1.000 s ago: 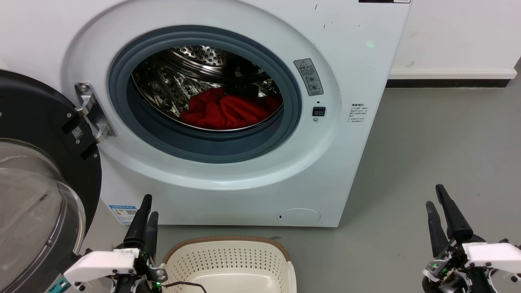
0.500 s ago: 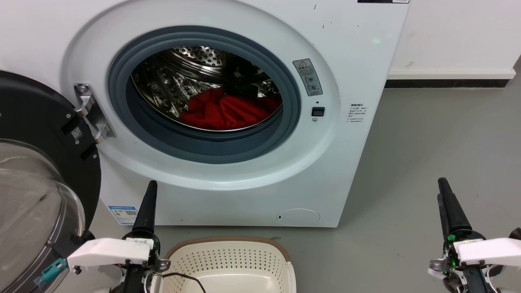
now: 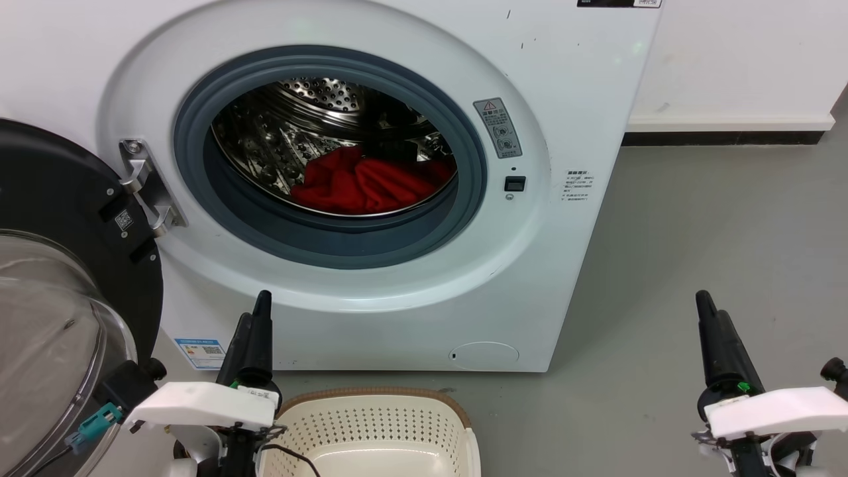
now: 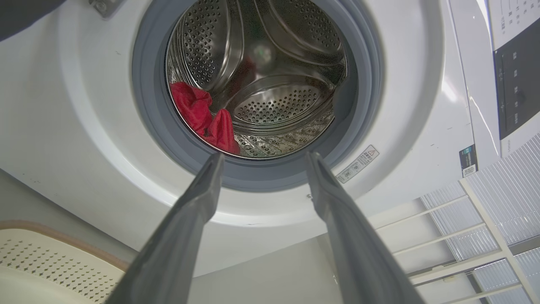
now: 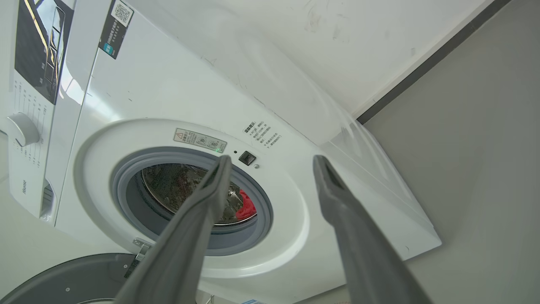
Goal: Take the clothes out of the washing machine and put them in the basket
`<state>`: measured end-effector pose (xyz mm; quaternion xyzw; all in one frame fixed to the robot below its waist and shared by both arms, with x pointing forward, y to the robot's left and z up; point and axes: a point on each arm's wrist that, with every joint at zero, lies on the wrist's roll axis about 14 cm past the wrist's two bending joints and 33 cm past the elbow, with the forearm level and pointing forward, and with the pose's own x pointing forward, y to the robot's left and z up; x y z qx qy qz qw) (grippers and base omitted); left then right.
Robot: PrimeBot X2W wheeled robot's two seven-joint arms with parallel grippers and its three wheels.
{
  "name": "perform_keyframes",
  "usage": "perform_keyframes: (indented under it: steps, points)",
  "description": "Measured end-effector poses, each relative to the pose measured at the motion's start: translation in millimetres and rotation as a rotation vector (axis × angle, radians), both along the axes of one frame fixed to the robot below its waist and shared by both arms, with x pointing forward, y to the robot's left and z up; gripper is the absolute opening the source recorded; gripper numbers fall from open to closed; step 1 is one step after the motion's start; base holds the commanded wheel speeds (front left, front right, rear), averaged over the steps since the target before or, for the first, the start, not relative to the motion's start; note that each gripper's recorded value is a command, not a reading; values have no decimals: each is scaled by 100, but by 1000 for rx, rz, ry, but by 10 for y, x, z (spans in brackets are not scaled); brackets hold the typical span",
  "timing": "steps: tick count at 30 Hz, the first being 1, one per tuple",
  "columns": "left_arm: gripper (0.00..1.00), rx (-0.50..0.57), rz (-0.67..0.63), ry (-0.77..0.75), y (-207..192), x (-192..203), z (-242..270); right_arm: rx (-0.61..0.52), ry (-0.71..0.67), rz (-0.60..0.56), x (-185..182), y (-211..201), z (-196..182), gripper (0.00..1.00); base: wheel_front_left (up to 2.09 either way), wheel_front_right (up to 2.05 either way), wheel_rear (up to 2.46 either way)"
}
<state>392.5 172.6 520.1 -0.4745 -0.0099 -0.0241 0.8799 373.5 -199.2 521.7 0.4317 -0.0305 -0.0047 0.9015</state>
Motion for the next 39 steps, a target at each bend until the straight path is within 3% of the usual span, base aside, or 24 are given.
perform_keyframes:
  steps: [17, 39]
  points:
    - [100, 307, -16, -22, -111, -12, -11, -318, 5, 13, -31, 85, -41, 100, 0, 0, 0]
    - [100, 579, -19, -71, -180, -6, 28, -620, -11, 33, -35, 167, -72, 100, 0, 0, 0]
